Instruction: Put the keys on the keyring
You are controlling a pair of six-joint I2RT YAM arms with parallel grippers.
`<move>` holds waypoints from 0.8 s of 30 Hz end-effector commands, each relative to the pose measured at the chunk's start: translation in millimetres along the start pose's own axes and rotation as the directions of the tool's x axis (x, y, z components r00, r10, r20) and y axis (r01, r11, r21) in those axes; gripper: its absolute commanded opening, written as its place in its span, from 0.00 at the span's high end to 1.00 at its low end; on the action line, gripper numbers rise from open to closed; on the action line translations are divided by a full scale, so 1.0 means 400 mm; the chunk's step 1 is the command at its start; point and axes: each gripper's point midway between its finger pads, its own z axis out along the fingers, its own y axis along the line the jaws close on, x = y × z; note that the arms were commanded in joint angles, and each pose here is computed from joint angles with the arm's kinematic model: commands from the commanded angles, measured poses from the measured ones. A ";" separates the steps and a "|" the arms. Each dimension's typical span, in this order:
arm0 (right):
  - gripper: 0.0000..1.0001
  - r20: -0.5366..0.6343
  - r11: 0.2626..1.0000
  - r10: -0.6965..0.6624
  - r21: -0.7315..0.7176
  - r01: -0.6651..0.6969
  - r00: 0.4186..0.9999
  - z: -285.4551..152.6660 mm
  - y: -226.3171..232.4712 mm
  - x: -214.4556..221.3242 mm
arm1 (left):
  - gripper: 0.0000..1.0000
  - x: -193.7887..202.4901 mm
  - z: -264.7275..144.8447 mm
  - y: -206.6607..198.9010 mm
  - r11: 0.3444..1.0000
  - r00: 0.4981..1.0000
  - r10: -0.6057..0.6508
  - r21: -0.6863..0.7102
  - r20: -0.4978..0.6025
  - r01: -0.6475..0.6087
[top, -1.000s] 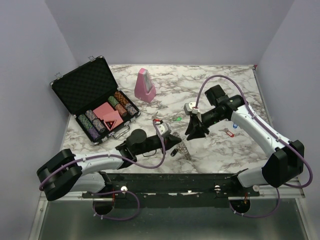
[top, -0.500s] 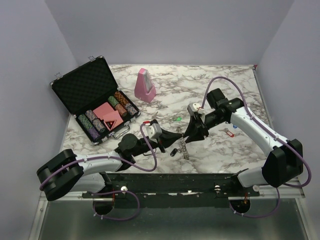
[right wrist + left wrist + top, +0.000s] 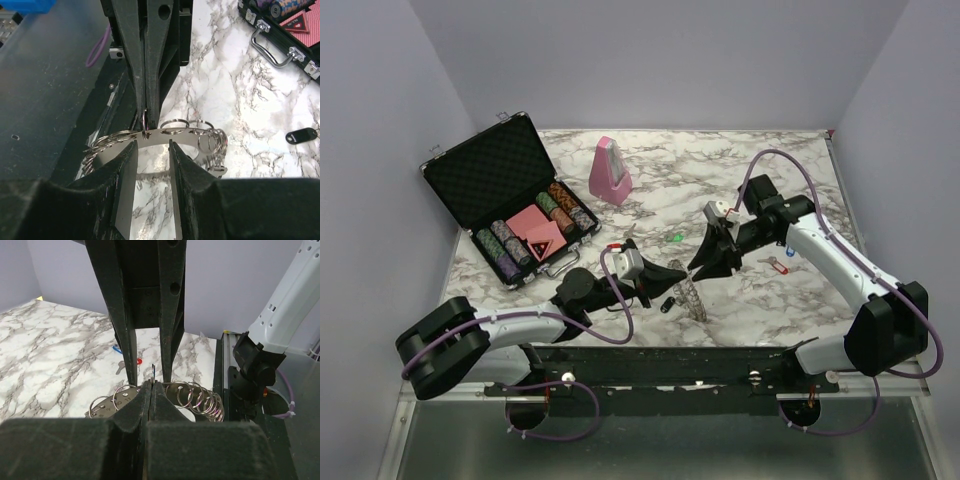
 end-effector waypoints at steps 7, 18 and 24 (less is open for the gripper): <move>0.66 0.112 0.999 0.002 -0.051 0.004 0.994 0.009 0.033 -0.030 | 1.00 -0.035 0.018 -0.021 0.999 0.998 0.000 0.047 0.060 -0.003; 0.96 0.102 0.999 0.024 -0.044 -0.020 0.994 0.009 0.024 -0.024 | 1.00 -0.034 0.021 -0.018 0.999 0.998 -0.007 0.042 0.062 0.005; 1.00 -0.020 0.999 0.041 0.029 -0.040 0.999 -0.005 -0.011 0.010 | 0.68 -0.022 -0.001 -0.002 0.999 0.999 -0.042 0.013 0.030 0.041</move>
